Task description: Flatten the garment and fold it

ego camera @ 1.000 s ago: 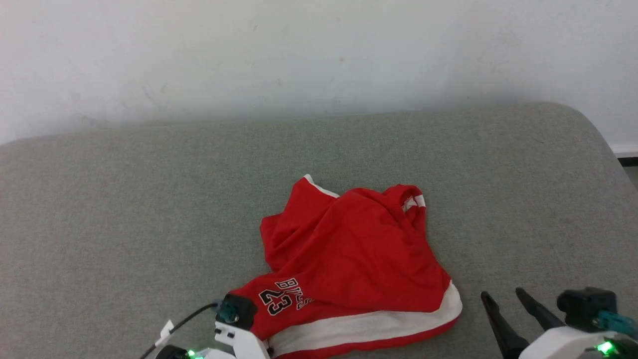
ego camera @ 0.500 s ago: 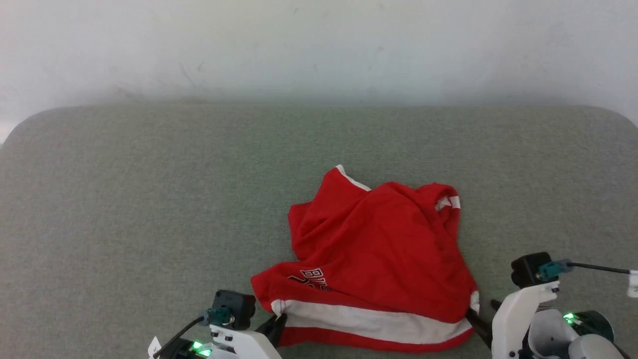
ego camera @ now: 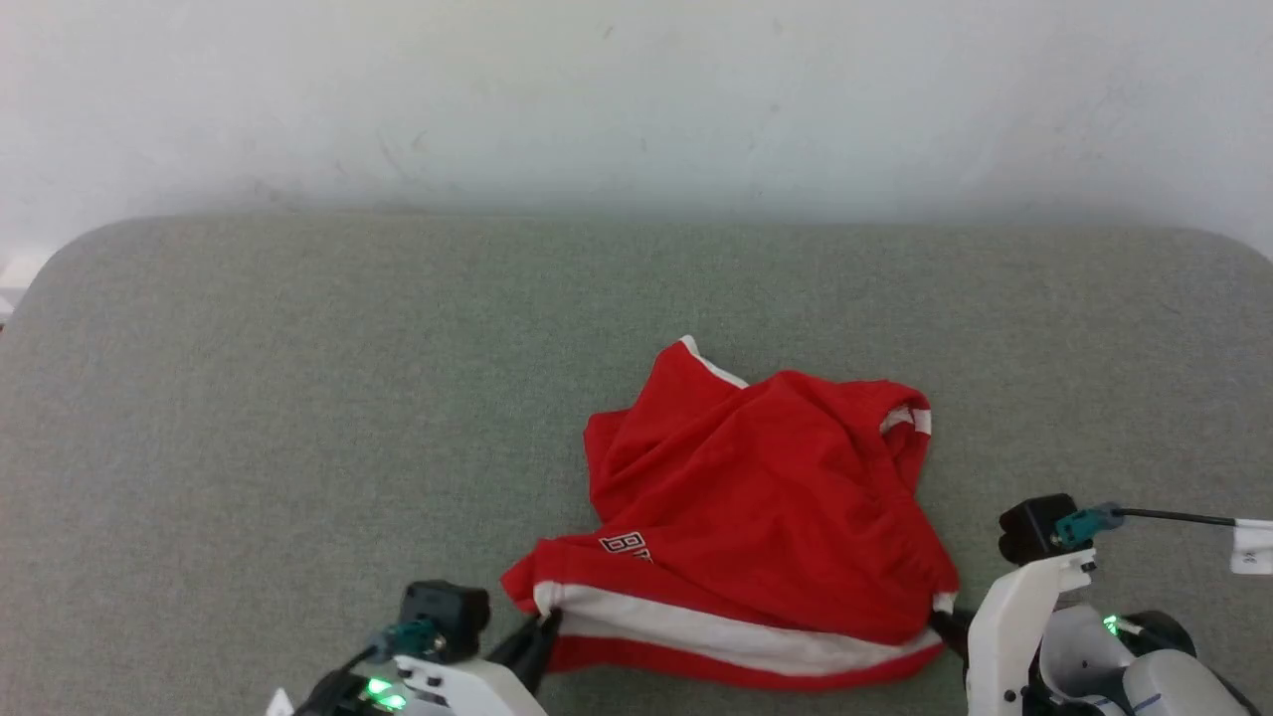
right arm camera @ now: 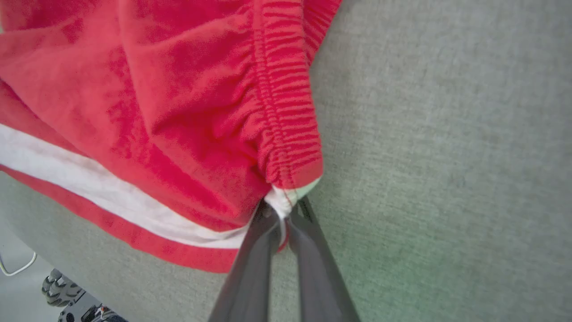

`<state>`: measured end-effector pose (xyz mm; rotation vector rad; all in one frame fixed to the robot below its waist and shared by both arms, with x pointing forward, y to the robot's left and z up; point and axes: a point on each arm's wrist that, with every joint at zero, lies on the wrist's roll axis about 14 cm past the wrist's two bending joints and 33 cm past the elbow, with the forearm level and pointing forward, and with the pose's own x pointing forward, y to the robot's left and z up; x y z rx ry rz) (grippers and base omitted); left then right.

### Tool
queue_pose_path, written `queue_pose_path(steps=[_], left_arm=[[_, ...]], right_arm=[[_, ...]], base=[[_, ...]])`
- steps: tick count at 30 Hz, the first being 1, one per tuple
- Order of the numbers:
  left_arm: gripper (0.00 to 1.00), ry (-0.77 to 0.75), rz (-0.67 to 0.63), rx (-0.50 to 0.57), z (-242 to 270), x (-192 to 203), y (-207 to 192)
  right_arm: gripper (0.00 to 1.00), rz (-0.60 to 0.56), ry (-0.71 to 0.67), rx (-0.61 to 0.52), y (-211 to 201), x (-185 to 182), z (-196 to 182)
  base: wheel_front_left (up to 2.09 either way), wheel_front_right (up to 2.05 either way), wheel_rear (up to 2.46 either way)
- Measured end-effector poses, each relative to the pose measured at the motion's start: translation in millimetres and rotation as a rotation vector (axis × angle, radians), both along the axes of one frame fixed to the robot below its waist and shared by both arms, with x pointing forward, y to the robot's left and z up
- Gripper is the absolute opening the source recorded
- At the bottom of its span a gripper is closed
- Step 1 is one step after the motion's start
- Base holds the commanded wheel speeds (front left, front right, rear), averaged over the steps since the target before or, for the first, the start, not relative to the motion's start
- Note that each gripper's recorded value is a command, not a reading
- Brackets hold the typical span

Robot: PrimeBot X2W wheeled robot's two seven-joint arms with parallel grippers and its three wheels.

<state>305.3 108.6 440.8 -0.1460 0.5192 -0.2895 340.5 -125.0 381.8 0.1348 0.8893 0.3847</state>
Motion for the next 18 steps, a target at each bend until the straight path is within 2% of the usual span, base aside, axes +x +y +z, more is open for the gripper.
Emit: queue_pose_path(steps=[4,9,14,18], left_arm=[[0.00,-0.150,0.054,-0.007,36,14,15],[0.00,-0.441,0.090,0.028,115,39,36],[0.00,-0.754,0.094,0.032,212,65,42],[0.00,-0.897,0.082,0.017,264,91,43]], right_arm=[[0.00,0.011,-0.216,0.007,0,16,51],[0.00,0.016,-0.532,-0.012,-5,30,145],[0.00,0.002,-0.744,-0.017,-9,41,222],[0.00,-0.009,-0.859,0.012,-8,67,272]], base=[[0.00,0.00,0.00],[0.00,0.00,0.00],[0.00,0.00,0.00],[0.00,0.00,0.00]])
